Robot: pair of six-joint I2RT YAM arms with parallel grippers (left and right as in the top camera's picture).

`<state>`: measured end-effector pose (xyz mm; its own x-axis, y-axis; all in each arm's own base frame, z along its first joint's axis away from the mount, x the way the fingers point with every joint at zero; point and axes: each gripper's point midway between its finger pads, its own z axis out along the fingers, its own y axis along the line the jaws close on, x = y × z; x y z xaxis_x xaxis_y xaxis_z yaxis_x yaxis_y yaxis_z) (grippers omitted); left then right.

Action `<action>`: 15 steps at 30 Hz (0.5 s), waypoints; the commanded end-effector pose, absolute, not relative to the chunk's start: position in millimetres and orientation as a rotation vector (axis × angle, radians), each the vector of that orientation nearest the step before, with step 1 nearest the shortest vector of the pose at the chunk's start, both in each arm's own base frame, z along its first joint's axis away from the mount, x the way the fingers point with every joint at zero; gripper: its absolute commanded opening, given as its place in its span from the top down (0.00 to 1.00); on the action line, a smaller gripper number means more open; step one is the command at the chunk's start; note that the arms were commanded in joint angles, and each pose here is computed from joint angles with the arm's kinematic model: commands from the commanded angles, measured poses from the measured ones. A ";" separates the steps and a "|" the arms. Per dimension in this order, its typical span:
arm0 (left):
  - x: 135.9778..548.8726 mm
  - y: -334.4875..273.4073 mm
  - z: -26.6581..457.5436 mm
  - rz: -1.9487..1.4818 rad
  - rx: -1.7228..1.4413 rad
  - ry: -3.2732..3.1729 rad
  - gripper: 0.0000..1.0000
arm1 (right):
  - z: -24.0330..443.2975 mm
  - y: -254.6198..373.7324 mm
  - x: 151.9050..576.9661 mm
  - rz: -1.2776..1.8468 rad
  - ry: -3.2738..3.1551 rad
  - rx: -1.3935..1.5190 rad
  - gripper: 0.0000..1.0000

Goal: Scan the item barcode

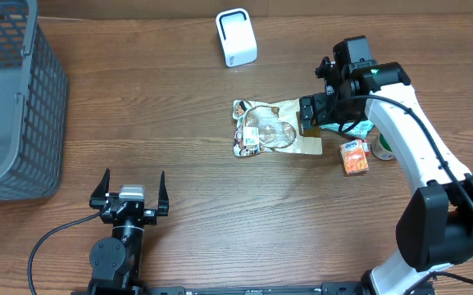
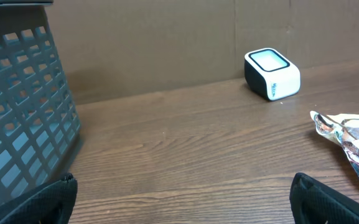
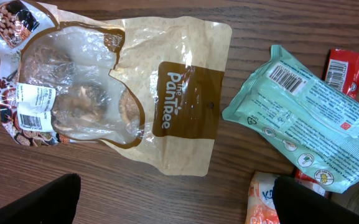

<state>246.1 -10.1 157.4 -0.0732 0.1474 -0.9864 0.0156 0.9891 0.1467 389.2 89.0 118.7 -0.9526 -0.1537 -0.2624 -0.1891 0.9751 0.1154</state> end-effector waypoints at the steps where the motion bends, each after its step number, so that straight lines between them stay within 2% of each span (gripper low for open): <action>1: 245.7 -10.8 158.1 0.120 0.147 1.635 0.00 | 120.9 88.6 389.4 0.197 2.860 -0.248 0.00; 15: 245.6 12.1 158.7 0.191 0.071 1.639 0.00 | 120.8 88.6 389.3 0.197 2.860 -0.248 0.00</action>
